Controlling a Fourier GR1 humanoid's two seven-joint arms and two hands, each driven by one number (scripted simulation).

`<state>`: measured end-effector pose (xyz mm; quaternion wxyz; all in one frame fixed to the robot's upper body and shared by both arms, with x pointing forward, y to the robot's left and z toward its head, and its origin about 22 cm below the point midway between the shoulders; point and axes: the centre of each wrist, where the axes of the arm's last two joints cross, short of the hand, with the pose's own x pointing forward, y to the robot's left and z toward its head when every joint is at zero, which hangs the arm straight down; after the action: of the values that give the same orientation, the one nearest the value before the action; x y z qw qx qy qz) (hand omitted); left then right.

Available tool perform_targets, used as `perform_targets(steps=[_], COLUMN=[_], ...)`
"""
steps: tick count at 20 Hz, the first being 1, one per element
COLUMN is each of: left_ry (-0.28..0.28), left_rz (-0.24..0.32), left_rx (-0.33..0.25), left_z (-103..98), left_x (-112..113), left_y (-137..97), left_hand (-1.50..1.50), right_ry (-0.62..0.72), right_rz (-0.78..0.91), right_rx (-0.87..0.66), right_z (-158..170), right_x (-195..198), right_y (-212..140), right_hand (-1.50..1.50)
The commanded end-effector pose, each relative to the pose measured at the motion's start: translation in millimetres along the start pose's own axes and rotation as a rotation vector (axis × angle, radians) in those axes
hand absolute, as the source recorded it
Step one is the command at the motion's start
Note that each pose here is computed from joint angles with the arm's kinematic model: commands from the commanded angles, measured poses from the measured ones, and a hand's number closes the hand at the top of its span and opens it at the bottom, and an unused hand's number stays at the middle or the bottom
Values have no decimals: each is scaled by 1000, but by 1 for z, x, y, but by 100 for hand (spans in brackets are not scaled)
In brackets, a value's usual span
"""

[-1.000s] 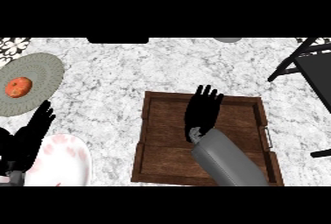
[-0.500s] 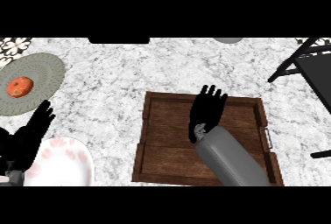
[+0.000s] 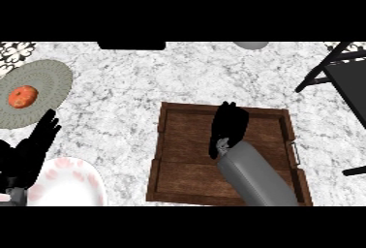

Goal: Pick the lemon from the tray and place it in the tiered shelf

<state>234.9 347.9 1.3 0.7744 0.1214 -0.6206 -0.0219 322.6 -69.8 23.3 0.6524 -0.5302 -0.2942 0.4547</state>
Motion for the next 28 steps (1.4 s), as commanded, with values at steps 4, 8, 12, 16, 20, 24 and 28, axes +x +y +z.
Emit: perform_targets(steps=[4, 8, 12, 16, 20, 24, 28], left_ry=[10, 20, -4, -14, 21, 13, 38], left_rz=[12, 16, 1, 7, 1, -3, -2], left_rx=[4, -8, 16, -26, -12, -2, -1], left_z=[2, 3, 0, 4, 10, 1, 9], left_x=[-12, -11, -3, 3, -10, -3, -10], left_y=[-9, -1, 10, -14, 6, 16, 7], left_hand=[0, 0, 0, 0, 0, 0, 0], right_ry=[79, 215, 496, 580, 583, 603, 575], right_rz=[129, -67, -355, -401, -466, -539, -728], right_rx=[-64, -121, -100, -175, -255, -333, -420], right_z=[-1, -32, -91, -116, -98, -81, -59], right_x=[-1, -31, -92, -119, -94, -86, -95], right_y=[5, -13, -62, -98, -128, -151, -186], right_hand=[150, 150, 150, 150, 150, 150, 150])
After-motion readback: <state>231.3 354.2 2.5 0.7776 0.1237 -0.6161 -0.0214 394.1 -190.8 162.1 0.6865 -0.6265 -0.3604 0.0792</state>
